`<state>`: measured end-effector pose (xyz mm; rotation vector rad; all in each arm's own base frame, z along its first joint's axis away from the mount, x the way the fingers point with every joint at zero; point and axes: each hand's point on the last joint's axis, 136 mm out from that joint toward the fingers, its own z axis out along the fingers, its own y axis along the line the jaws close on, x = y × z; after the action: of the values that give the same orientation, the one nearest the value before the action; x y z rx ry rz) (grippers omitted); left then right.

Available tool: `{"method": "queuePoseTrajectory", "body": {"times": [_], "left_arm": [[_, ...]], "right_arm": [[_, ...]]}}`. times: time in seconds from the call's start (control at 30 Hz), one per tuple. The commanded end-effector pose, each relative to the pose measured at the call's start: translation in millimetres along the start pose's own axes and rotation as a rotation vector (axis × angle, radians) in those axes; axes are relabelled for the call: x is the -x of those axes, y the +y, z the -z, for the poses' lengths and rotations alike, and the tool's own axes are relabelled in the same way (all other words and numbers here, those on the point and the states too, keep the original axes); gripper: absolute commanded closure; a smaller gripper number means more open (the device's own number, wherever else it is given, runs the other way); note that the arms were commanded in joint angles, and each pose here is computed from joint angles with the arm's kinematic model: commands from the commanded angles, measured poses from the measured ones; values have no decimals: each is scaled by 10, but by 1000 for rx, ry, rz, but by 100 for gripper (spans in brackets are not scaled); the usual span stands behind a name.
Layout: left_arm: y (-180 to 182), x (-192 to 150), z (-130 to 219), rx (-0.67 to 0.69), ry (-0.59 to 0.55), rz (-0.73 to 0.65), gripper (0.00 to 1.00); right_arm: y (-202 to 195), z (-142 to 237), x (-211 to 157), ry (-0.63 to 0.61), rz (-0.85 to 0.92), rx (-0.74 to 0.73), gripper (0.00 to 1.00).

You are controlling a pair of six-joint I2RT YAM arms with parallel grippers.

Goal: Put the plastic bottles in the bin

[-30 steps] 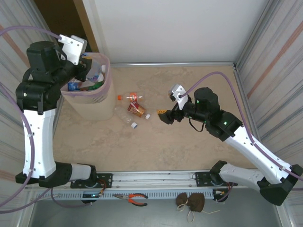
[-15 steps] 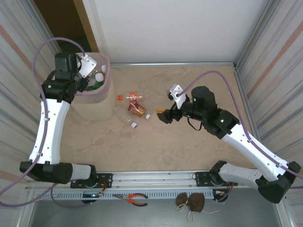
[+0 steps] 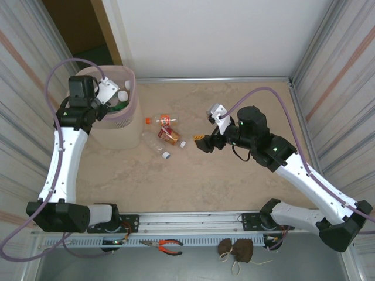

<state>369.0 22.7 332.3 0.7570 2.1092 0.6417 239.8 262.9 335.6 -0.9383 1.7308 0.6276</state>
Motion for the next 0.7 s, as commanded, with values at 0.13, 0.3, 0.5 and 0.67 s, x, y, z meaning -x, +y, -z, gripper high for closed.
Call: {"method": "queuePoseTrajectory", "body": {"times": [0.13,0.3,0.5,0.67], "left_arm": [[-75,255,378,-127,-136,65,39],[-32,474,562,-196,-212,148,31],[-45,526,555,-266,-214,243,47],[-179,352,356,-341,-114,332,63]], "right_arm": [[4,87,155,-39,-5,6,11],[12,117,184,-48,-8,6,11],[3,143,180,-51,-13,-3,11],[5,145,158,-45,-19,-5,11]]}}
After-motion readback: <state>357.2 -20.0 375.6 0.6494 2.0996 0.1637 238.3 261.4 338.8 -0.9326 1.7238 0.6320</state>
